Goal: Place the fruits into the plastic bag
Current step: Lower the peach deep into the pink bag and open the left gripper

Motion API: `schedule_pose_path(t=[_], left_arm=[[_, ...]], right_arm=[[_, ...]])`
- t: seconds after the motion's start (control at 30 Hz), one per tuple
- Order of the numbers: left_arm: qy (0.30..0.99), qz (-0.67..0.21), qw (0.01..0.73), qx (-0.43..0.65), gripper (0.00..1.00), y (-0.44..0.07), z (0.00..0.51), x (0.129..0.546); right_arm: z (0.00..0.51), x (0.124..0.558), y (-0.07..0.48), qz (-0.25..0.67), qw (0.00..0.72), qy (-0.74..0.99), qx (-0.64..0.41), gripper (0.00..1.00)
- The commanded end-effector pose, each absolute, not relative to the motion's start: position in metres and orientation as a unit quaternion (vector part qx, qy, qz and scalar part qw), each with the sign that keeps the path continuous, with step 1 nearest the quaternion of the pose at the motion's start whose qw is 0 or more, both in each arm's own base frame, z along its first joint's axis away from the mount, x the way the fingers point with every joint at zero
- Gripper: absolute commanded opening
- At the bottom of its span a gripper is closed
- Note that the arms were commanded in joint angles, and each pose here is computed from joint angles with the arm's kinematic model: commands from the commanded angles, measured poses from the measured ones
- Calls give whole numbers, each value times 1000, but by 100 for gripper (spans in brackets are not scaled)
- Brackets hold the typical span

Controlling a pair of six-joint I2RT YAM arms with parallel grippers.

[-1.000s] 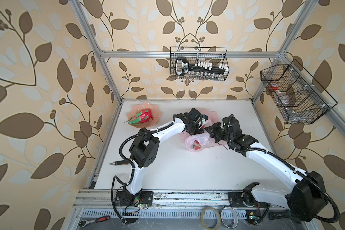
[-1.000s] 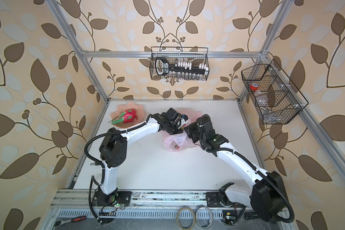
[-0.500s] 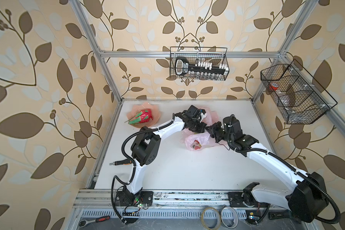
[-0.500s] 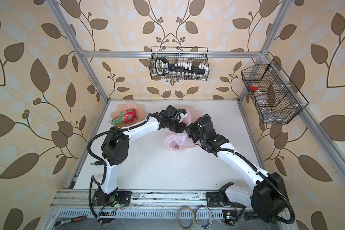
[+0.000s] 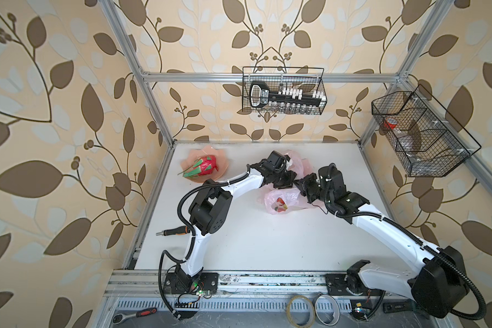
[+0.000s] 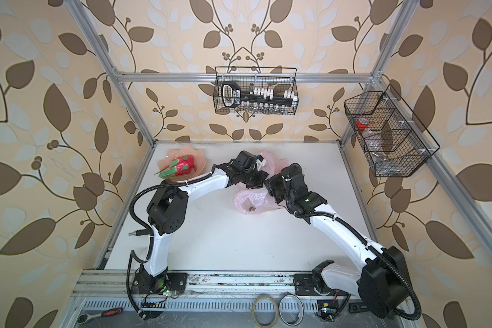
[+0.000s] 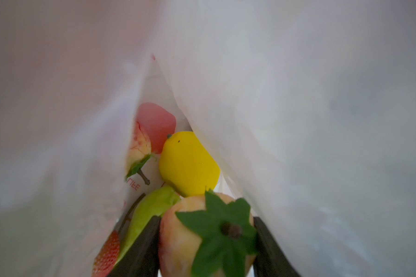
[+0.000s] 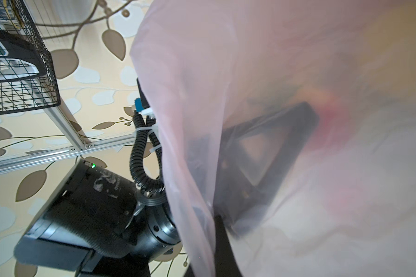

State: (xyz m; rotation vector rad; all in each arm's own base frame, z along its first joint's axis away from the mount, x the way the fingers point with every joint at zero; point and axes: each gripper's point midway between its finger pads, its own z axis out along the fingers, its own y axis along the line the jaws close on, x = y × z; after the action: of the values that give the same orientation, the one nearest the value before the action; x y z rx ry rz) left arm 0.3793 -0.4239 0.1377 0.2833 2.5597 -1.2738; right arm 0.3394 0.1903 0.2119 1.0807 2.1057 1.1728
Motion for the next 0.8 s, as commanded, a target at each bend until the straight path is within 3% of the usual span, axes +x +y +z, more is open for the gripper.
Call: schedule_pose_path(t=[0.0,0.17,0.4,0.77], left_arm=[[863,-482,123,94,45,-437,151,373],[856,-498,106,86,63,-439,144,366],[853,-503,110,89,81,-430,152,364],[857,-487,152,67,89,-396,175,374]], right_arm=[[217,335,193,440,238,768,401,0],[219,338,195,445,238,764,402,0],[222,339,196,449,241,761,401,0],[222,338,195,448,241,762,401,0]])
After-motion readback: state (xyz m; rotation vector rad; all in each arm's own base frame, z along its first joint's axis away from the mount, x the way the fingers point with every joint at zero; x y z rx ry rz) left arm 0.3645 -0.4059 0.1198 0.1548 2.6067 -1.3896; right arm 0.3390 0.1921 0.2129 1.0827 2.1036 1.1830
